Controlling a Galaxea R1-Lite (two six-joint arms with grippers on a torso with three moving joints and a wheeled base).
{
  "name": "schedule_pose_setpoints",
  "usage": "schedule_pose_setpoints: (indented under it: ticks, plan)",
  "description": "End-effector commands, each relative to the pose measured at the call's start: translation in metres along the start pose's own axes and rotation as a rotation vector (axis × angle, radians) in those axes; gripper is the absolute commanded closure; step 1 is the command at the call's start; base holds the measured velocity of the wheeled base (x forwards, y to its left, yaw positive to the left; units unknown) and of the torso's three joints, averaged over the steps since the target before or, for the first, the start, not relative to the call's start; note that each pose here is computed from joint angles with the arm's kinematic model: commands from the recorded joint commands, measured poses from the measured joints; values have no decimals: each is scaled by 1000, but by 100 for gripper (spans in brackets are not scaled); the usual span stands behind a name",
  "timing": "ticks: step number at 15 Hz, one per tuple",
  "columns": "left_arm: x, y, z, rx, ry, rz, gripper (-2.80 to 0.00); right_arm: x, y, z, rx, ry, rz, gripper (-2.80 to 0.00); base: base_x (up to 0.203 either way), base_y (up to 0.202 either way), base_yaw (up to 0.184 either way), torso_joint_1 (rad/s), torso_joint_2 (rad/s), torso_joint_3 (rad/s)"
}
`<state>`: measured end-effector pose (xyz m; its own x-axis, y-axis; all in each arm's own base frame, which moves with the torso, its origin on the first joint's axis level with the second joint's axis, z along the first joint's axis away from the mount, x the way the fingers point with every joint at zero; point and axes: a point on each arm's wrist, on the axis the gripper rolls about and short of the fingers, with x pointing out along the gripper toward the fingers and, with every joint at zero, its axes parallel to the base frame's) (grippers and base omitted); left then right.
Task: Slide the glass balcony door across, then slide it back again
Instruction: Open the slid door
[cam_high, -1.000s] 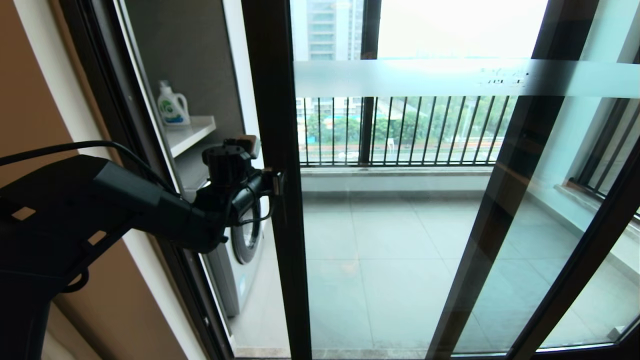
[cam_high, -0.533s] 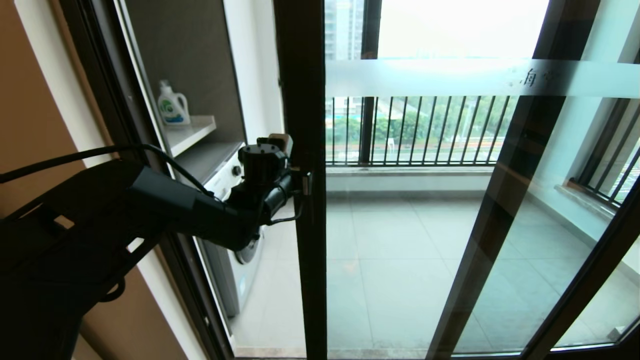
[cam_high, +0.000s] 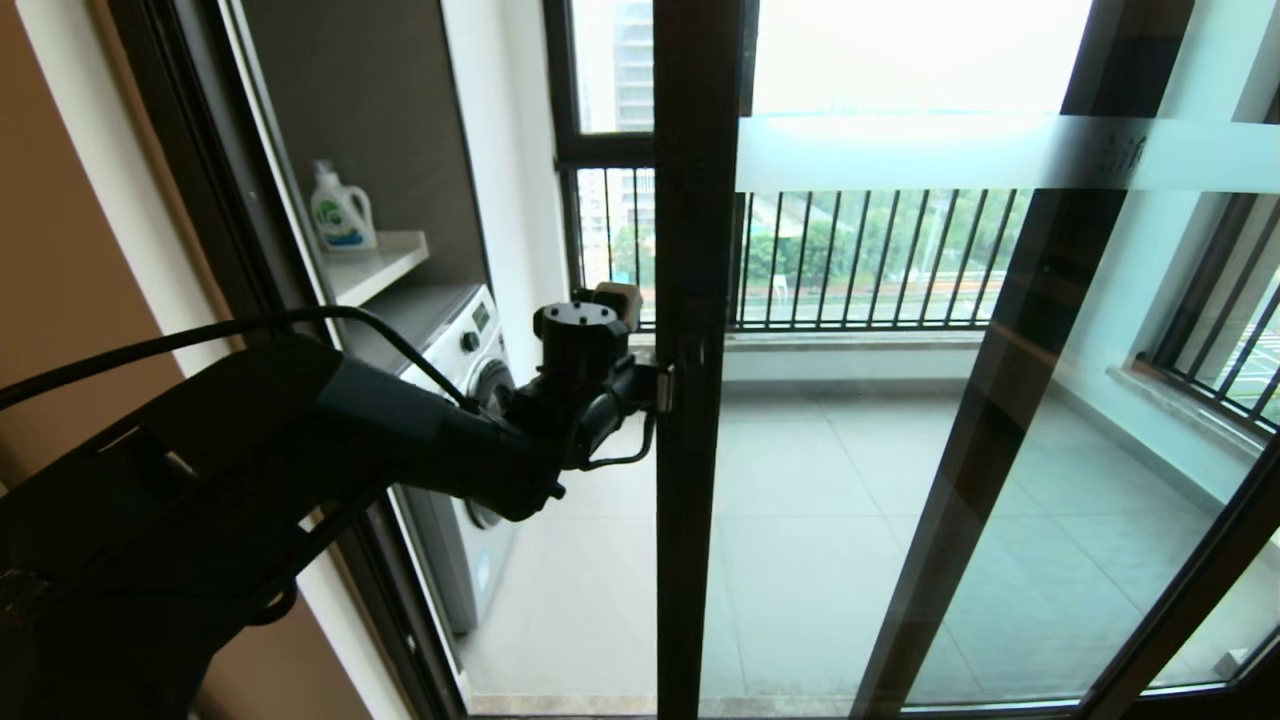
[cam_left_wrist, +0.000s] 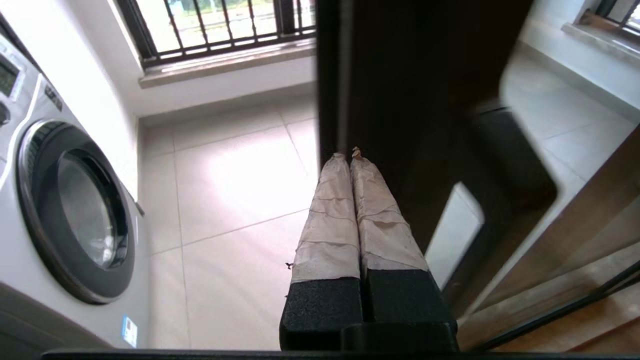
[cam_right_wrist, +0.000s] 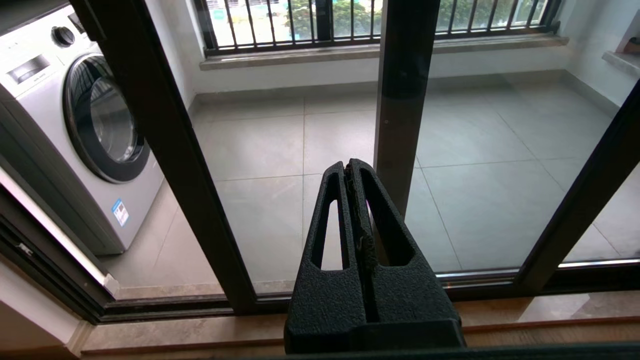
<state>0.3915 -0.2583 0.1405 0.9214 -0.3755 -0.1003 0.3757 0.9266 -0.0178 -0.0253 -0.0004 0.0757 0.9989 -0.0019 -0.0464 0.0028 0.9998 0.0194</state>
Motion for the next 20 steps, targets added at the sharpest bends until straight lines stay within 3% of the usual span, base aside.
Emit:
schedule_pose_setpoints:
  ticks: [1,7,11,13,15,17,20]
  plan:
    - [-20,3,21,-10,-32,6,0,0,0,0,0,1,0,0,0,0,0,0,0,0]
    - [-121,20,94,-57,-153,-7,0,0,0,0,0,1,0,0,0,0,0,0,0,0]
    - [-232,43,126,-79,-239,-6,0,0,0,0,0,0,0,0,0,0,0,0,0,0]
    - [-294,62,130,-81,-274,24,0,0,0,0,0,0,0,0,0,0,0,0,0,0]
    - [-350,82,123,-74,-280,97,0,0,0,0,0,0,0,0,0,0,0,0,0,0]
    - [-393,98,112,-61,-266,249,0,0,0,0,0,0,0,0,0,0,0,0,0,0]
    - [-445,101,104,-34,-333,435,0,0,0,0,0,0,0,0,0,0,0,0,0,0]
